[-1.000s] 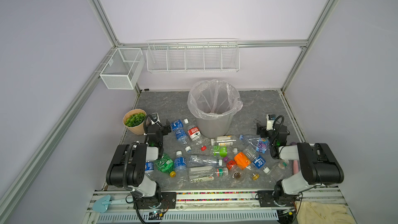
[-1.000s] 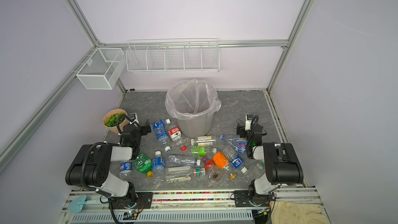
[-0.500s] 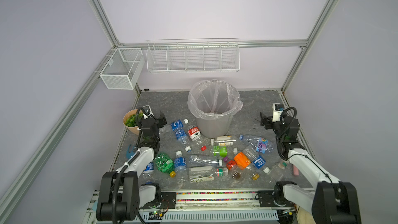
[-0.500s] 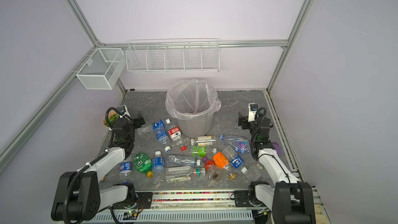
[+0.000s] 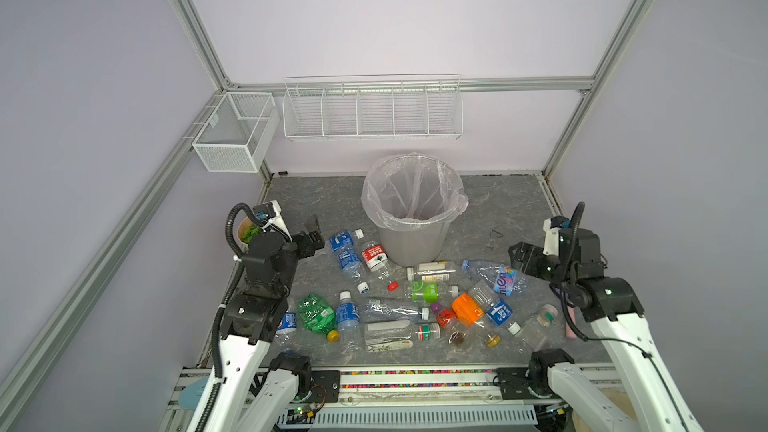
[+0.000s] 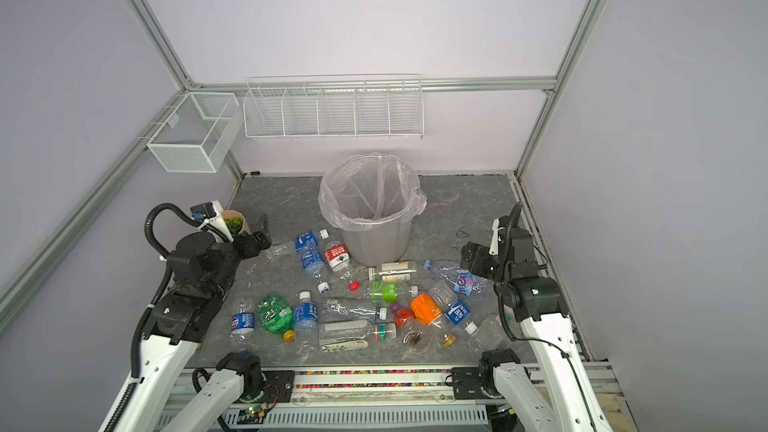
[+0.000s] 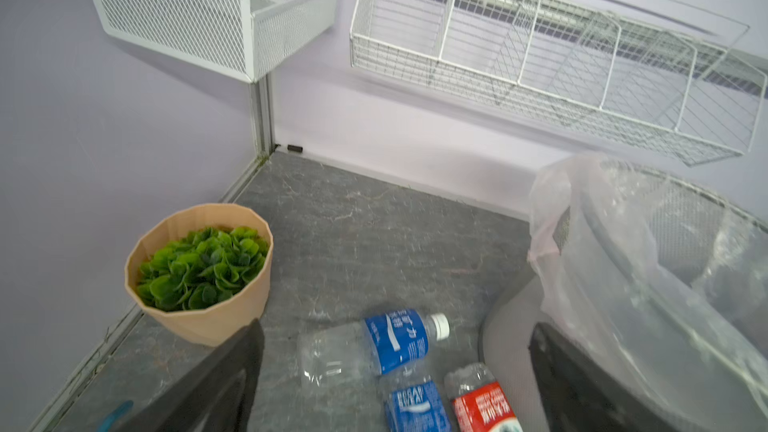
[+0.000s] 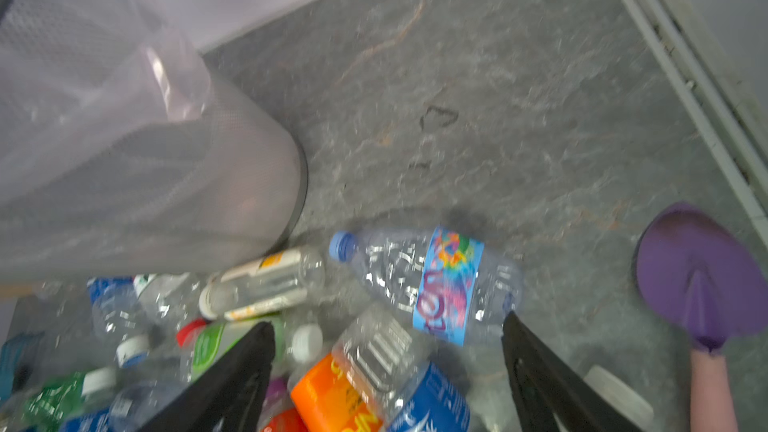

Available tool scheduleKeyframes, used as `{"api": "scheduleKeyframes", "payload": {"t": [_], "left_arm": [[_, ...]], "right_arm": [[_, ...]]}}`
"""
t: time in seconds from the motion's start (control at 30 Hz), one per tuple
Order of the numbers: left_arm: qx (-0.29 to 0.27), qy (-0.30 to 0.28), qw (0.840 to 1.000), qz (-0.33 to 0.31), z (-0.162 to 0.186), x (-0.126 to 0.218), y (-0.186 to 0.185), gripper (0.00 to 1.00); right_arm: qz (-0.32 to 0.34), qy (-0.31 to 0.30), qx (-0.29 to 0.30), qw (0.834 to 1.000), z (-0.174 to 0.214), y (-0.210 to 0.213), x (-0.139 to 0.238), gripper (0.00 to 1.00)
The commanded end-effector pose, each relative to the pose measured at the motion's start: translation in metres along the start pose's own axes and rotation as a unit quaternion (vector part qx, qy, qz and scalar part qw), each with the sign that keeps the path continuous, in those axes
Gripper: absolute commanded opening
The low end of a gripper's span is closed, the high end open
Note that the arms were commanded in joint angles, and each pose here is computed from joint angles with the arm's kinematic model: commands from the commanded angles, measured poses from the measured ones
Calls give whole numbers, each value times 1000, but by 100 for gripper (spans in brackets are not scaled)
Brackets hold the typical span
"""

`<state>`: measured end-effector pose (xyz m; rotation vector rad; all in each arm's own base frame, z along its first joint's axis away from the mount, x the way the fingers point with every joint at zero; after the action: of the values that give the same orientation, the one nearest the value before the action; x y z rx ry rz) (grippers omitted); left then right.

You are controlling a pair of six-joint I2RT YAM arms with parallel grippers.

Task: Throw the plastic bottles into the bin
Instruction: 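Raise both arms and move the right gripper over the bottle pile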

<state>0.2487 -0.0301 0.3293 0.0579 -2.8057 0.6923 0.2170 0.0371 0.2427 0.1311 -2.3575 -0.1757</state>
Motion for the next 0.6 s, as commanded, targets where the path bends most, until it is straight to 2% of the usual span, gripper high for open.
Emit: {"api": "scheduleKeyframes", "payload": {"t": [0.0,0.1,0.23,0.43,0.57], "left_arm": [[7,94,996,7,39,24,10,99],[15,110,994,21,52,38,14,99],[23,125,991,43,59,48,12,99],[22,127,990,48,62,48,12,99],[22,128,990,51,64,48,11,99]], "right_arm": [[-21,93,-22,995,53,5,13,88],[-23,129,-16,991,75,9,12,88],[3,154,12,988,82,11,2,91],[31,210,69,975,90,26,-26,93],[50,224,95,969,95,30,-42,94]]}}
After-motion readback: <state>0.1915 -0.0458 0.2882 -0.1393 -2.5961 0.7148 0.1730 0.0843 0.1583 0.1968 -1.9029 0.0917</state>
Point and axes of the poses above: each gripper's point midway between its finger pads, its own x axis back along the fingers, its own y axis along the line the jaws close on, z = x × y, the point moved 3 cm from there along x, back along the fingers, and after that the axes turned 13 degrees about x, right-handed, at the moved point
